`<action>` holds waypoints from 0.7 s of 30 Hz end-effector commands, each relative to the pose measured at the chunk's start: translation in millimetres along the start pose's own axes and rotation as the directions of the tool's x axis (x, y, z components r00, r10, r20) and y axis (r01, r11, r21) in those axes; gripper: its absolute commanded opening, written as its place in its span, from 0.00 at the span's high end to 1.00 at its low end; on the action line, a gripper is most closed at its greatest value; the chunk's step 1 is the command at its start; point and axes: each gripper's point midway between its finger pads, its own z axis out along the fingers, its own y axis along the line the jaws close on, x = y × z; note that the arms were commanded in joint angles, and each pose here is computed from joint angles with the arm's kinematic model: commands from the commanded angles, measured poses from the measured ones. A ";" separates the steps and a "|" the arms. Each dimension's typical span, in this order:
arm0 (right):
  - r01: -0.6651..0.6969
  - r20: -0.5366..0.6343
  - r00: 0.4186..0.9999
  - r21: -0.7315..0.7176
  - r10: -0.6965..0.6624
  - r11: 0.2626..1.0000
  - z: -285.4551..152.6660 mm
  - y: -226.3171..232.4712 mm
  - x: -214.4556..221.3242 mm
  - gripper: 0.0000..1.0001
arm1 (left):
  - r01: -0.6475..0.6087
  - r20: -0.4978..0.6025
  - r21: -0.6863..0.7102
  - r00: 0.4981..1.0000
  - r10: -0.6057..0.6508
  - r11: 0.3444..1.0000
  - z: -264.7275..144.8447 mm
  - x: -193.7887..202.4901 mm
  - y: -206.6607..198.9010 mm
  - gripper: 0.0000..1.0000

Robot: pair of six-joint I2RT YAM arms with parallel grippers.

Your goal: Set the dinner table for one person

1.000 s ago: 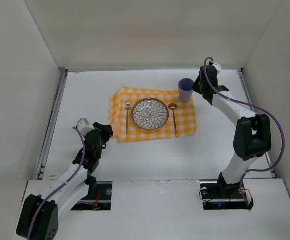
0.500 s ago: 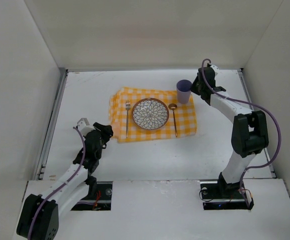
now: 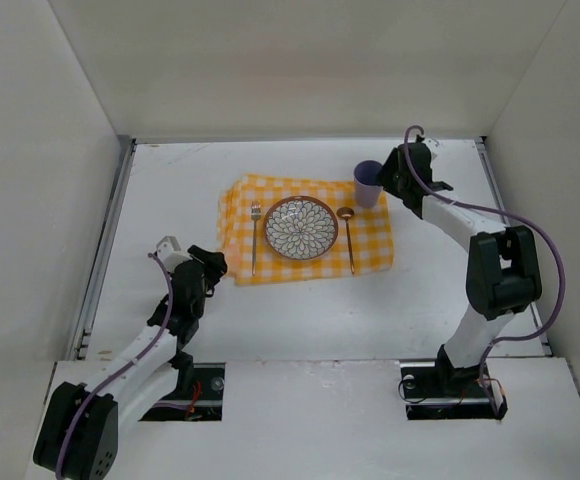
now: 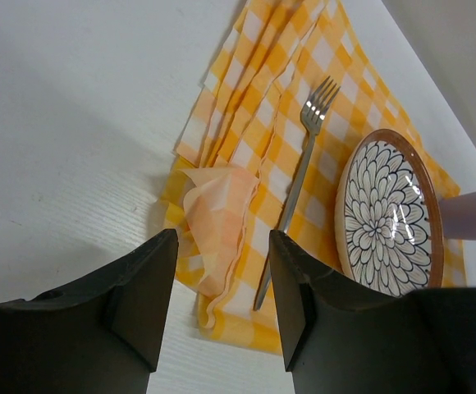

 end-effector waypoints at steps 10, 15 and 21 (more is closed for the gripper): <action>-0.031 0.219 0.974 -0.152 0.064 0.988 -84.9 31.1 -77.6 0.31 | -0.023 0.046 0.033 0.999 0.021 0.999 1.6 -12.3 -13.7 0.54; -0.067 0.271 0.956 -0.176 0.114 0.982 -119.5 10.4 -70.5 0.31 | -0.053 0.061 0.023 0.997 0.051 0.998 1.3 -14.5 -14.1 0.56; -0.131 0.277 0.943 -0.198 0.183 0.971 -141.1 -30.0 2.6 0.79 | -0.092 0.099 -0.040 0.991 0.095 0.995 -5.0 -23.4 -9.0 0.57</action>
